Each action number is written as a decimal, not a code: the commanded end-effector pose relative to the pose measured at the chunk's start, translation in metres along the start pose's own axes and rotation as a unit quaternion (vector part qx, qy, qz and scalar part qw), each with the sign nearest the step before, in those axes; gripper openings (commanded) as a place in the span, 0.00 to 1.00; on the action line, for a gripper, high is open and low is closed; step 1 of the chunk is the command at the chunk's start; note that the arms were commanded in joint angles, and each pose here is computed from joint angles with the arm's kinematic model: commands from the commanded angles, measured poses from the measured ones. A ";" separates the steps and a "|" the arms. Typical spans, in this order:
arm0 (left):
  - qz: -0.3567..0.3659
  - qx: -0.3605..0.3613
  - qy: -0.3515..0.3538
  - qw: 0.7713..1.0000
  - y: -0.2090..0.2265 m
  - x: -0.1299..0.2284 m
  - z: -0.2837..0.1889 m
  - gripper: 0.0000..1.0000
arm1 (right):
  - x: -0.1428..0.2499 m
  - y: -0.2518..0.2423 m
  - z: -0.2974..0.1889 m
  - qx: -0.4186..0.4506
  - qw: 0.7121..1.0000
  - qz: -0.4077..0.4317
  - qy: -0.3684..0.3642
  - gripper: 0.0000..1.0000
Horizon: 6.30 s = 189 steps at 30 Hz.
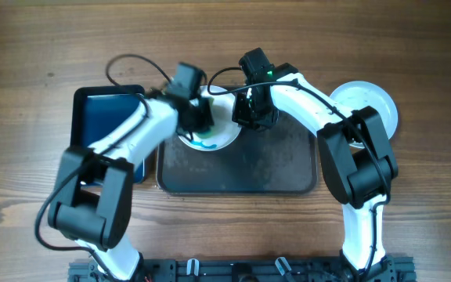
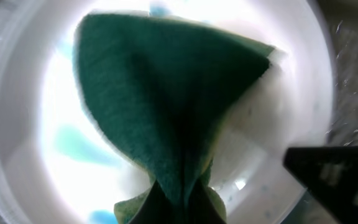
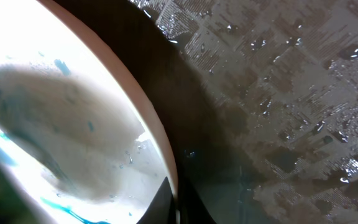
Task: Clean dirty plates on tray and stack at the side
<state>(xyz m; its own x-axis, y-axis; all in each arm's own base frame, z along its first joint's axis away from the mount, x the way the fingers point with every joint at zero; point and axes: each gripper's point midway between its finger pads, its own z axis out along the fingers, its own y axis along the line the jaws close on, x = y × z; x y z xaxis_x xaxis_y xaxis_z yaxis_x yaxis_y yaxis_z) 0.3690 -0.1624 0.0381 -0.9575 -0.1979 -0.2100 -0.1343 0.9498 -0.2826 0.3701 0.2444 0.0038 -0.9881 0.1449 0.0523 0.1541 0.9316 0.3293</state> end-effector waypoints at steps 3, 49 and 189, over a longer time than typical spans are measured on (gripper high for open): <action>-0.065 0.028 -0.085 0.994 0.017 -0.084 -0.097 0.04 | 0.003 -0.010 0.006 0.017 0.999 -0.033 0.003 0.04; -0.112 0.004 -0.084 0.990 0.047 -0.086 -0.104 0.04 | 0.025 -0.003 -0.175 0.018 0.983 -0.070 -0.166 0.04; -0.103 -0.091 -0.215 0.967 0.154 -0.065 -0.234 1.00 | 0.108 -0.143 -0.226 -0.090 0.710 -0.189 -0.672 1.00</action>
<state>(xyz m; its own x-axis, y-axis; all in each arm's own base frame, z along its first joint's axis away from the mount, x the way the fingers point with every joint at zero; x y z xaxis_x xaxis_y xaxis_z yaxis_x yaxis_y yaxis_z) 0.3493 0.0553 0.2271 -0.7169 -0.4311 -0.5479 -0.3953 0.8987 -0.1899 0.2424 0.0490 0.1741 -0.0501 0.1819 -0.9820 -0.2309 0.9545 0.1886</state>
